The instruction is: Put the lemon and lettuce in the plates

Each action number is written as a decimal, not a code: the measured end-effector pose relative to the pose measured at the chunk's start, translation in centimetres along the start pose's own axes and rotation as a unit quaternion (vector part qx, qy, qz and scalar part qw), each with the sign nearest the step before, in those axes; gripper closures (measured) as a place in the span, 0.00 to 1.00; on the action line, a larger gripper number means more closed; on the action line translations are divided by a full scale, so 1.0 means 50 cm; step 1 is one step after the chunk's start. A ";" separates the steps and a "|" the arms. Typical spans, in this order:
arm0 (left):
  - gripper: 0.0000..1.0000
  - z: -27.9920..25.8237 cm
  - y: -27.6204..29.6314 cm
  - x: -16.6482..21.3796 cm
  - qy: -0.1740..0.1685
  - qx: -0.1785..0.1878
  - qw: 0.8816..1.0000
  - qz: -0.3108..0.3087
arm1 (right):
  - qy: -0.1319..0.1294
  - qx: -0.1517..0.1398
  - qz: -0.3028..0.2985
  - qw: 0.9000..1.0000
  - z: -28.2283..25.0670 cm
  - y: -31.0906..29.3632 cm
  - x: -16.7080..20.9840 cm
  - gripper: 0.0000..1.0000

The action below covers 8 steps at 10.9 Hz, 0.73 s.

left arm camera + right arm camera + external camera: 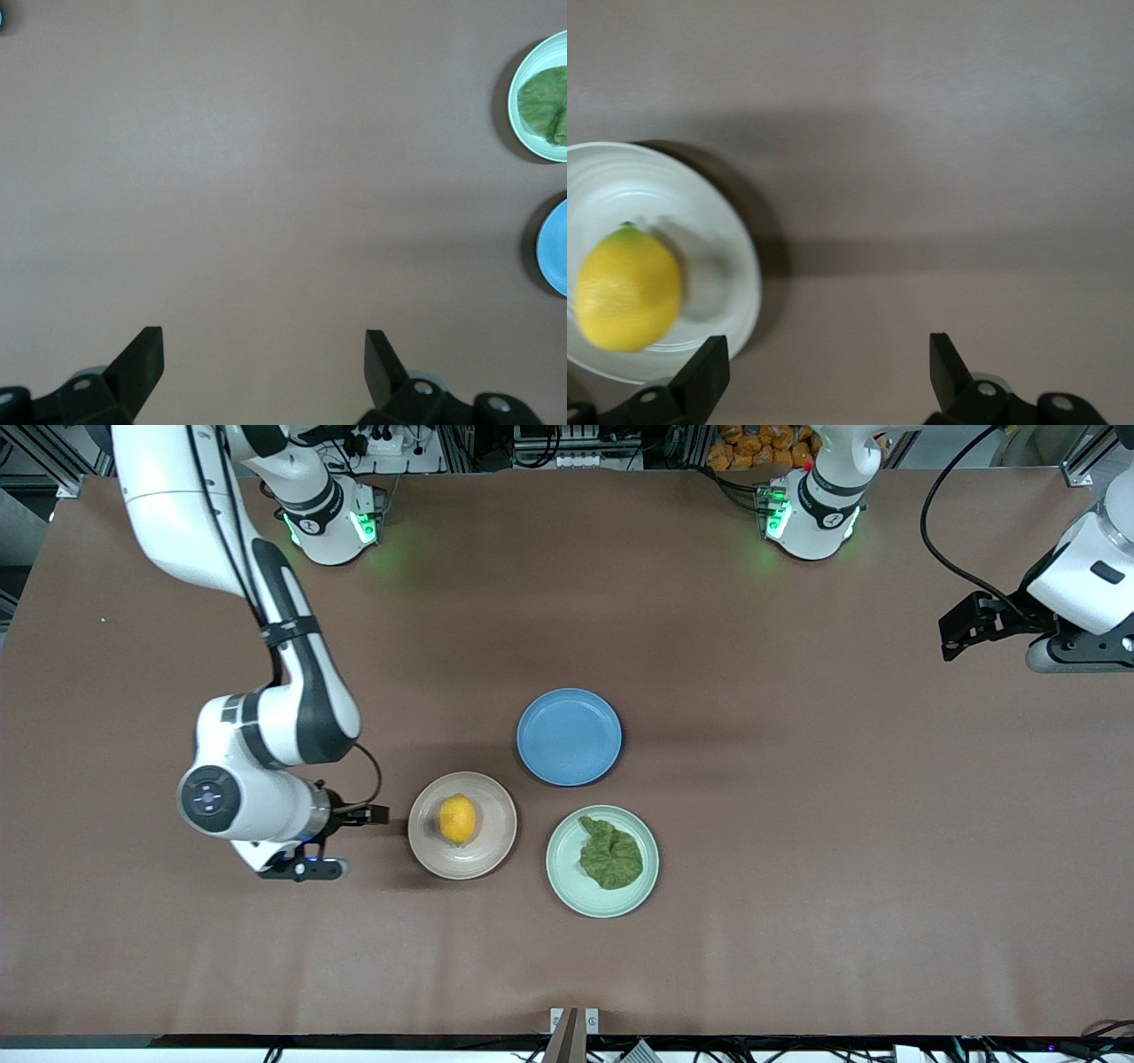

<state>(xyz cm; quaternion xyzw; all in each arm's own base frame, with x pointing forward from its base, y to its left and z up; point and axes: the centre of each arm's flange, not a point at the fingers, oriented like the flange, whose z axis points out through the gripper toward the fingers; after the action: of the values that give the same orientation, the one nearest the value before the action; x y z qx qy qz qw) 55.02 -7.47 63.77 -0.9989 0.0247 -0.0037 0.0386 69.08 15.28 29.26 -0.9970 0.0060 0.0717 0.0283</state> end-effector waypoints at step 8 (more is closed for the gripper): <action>0.00 -0.008 -0.011 -0.003 0.003 0.000 1.000 -0.005 | -0.007 0.000 -0.075 0.997 -0.147 0.335 -0.083 0.00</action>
<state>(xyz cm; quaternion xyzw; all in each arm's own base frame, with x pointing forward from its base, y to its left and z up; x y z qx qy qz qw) 54.87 -6.96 64.19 -0.9990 0.0198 -0.0070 0.0389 65.77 -1.81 36.20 -0.9941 -0.0692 0.0764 0.0339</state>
